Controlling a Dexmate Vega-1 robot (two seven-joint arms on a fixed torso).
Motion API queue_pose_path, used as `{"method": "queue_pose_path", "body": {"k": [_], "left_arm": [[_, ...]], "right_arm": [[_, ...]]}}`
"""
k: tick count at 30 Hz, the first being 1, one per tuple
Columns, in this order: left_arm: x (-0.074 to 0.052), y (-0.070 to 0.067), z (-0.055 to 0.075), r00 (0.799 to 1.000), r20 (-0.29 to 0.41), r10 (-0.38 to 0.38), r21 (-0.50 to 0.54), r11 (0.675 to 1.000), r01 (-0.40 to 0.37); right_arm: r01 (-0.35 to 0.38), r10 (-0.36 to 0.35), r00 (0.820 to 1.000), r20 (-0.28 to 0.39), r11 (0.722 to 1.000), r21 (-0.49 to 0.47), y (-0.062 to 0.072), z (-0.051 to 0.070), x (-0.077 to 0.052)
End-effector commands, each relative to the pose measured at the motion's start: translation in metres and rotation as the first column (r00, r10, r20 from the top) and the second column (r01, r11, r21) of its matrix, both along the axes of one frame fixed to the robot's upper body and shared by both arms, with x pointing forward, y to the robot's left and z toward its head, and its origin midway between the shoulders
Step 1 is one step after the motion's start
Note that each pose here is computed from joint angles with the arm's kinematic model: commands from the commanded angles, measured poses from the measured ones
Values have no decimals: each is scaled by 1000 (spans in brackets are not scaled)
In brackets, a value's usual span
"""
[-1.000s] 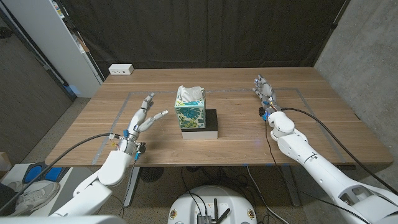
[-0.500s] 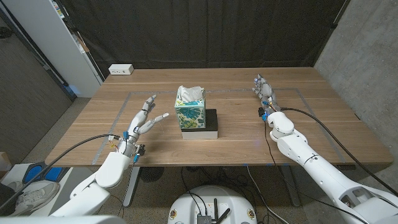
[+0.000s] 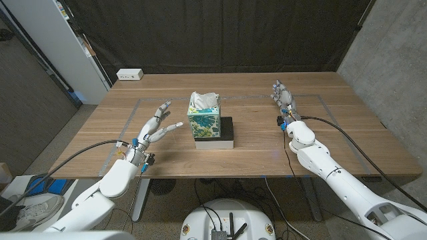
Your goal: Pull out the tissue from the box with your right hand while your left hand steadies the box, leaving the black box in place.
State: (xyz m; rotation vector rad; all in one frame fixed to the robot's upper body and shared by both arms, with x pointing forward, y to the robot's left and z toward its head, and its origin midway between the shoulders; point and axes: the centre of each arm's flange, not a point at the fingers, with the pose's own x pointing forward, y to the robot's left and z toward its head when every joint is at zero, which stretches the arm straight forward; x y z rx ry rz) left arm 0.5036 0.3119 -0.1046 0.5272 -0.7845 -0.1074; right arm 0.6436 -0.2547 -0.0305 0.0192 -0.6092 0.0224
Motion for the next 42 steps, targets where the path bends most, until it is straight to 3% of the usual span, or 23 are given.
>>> {"method": "queue_pose_path", "body": {"k": [1,11,32,42], "left_arm": [[8,-2,15,996,-71,-57,79,995,63],[13,-10,34,987,-114,-110,167,978,128],[27,-20,56,966,-198,-164,261,941,213],[37,-28,68,954,-232,-190,315,913,259]], "right_arm": [[13,-13,1000,16,1000,0,-1,-1,-7],[24,-24,999,37,1000,-8,-2,-3,-17],[42,-41,997,61,999,-21,-1,-2,-31],[78,-77,995,61,997,-18,-6,-7,-40]]}}
